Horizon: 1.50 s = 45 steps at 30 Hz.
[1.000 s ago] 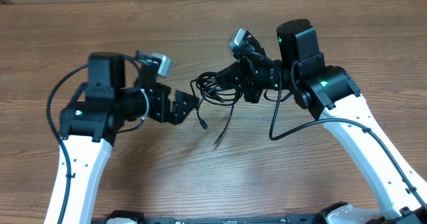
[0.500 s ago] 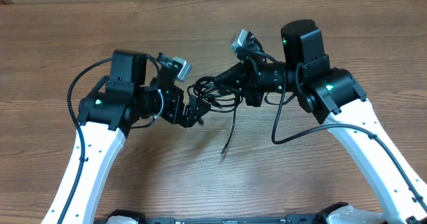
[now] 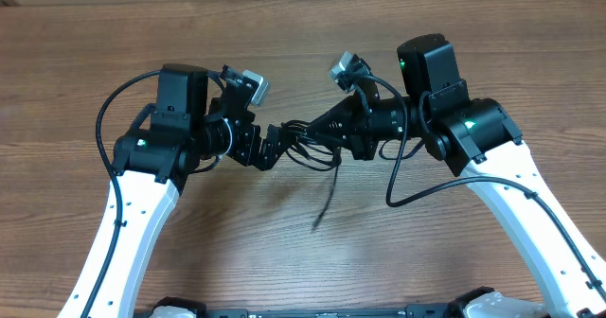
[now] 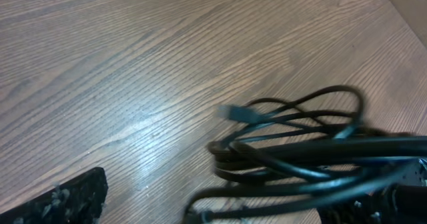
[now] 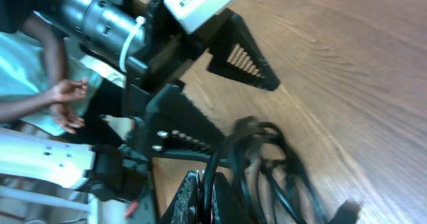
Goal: Untangle cables
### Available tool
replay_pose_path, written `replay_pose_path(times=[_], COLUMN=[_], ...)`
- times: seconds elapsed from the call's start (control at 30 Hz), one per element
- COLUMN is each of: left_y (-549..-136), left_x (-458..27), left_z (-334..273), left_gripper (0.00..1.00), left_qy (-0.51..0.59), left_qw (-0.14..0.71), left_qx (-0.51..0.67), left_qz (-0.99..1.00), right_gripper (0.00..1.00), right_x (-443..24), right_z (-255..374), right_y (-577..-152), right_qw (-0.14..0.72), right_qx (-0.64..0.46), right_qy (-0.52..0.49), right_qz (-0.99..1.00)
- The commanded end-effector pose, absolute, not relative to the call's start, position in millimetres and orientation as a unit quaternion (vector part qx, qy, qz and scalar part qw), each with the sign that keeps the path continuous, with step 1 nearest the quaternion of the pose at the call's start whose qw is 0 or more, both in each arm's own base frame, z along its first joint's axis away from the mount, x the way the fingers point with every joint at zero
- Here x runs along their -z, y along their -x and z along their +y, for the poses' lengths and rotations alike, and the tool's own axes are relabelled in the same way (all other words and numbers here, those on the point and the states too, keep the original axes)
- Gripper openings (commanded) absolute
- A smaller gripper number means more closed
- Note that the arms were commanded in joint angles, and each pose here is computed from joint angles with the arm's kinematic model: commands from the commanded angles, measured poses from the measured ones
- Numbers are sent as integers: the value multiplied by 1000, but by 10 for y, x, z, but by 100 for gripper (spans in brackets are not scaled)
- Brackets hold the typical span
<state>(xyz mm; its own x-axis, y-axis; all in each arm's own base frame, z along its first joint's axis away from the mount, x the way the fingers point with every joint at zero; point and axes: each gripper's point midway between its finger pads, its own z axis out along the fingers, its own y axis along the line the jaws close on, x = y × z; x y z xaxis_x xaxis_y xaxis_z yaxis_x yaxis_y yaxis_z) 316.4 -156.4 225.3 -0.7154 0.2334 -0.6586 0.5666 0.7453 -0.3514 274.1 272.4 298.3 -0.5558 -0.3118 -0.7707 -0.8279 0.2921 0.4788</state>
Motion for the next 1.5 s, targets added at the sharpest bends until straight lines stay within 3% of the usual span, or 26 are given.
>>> replay_pose_path(times=[0.0, 0.1, 0.2, 0.23, 0.3, 0.33, 0.63, 0.87, 1.03, 1.47], left_y=[-3188, -3192, -3192, -3192, -3192, -3192, -3189, -3176, -3143, -3059], left_x=[-2334, -2337, -2337, -2337, -2337, -2337, -2334, -2276, -2248, -2305], left_z=[-1568, -1569, -1569, -1569, -1569, -1569, -1568, -1514, -1504, -1356], left_gripper=[94, 83, 58, 48, 15, 6, 4, 4, 4, 4], left_qy=[-236, -236, -236, -236, -236, -236, -236, -228, -226, -203], left_qw=[317, 318, 318, 318, 318, 318, 317, 308, 299, 297], left_qx=[269, 268, 268, 268, 268, 269, 268, 254, 253, 249], left_qz=[879, 878, 878, 878, 878, 878, 879, 888, 892, 899], right_gripper=[4, 4, 4, 4, 4, 4, 4, 4, 4, 4], right_x=[-3344, -3374, -3373, -3374, -3374, -3374, -3319, -3074, -2964, -2966], right_z=[2768, 2779, 2778, 2778, 2779, 2779, 2757, 2554, 2239, 1130], right_y=[-2547, -2505, -2505, -2504, -2504, -2503, -2598, -3023, -3370, -3934], right_qw=[277, 271, 271, 271, 268, 266, 279, 332, 366, 416], right_qx=[-508, -519, -519, -519, -521, -522, -499, -381, -297, -215], right_qy=[380, 384, 383, 383, 379, 377, 369, 321, 256, 119], right_qz=[722, 714, 714, 714, 716, 717, 733, 801, 844, 875])
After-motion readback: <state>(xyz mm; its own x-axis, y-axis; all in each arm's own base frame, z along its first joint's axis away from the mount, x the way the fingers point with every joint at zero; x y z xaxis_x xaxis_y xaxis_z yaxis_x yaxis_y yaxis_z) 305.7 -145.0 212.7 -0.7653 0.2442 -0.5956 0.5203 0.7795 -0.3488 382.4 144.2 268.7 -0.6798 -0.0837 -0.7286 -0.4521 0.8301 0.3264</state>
